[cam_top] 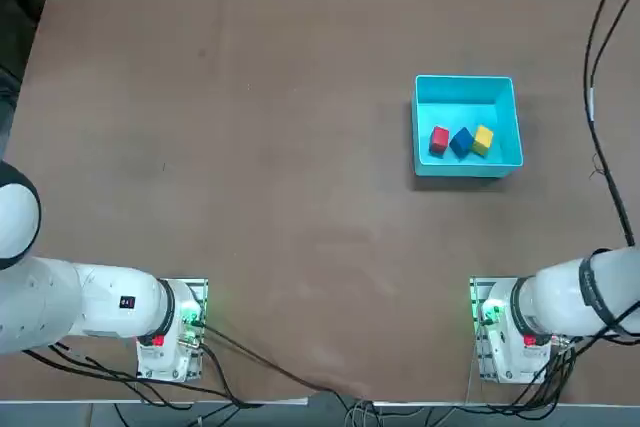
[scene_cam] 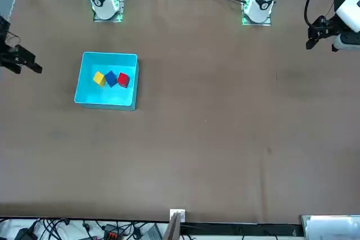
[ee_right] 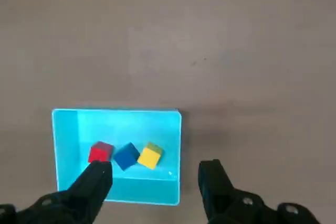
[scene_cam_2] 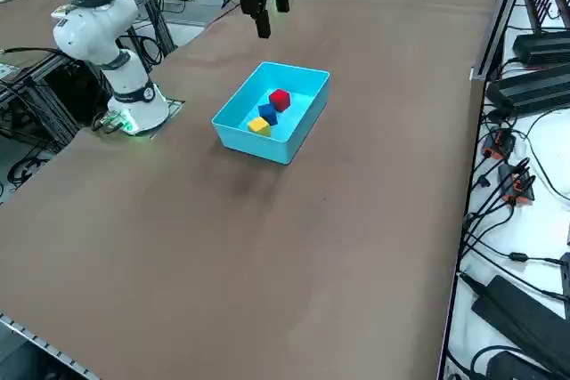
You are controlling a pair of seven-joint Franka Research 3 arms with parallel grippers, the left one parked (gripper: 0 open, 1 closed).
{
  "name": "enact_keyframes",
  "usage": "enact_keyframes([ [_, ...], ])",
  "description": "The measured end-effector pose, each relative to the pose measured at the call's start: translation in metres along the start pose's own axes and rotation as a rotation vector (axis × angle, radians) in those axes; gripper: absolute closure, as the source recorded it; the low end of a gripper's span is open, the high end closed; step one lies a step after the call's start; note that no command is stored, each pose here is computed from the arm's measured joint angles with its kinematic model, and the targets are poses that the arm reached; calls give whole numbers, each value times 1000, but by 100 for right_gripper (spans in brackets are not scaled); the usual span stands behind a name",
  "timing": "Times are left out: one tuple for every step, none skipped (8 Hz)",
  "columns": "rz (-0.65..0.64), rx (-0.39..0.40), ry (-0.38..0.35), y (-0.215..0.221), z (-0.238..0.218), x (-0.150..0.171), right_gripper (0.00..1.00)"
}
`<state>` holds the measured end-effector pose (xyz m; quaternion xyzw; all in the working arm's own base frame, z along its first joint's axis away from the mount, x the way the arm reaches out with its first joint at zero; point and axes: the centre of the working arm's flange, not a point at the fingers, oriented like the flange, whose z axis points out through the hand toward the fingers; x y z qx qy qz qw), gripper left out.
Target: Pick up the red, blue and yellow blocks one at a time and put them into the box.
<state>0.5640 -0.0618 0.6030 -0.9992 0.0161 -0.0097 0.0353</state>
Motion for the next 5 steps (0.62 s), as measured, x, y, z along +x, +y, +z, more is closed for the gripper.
enact_keyframes([
  [-19, -4, 5, -10, -6, -3, 0],
  [-48, -19, 3, -23, -12, -9, 0],
  [-73, -42, -11, -35, -17, -17, 0],
  [-88, -59, -32, -41, -20, -25, 0],
  [-92, -64, -45, -43, -23, -30, 0],
])
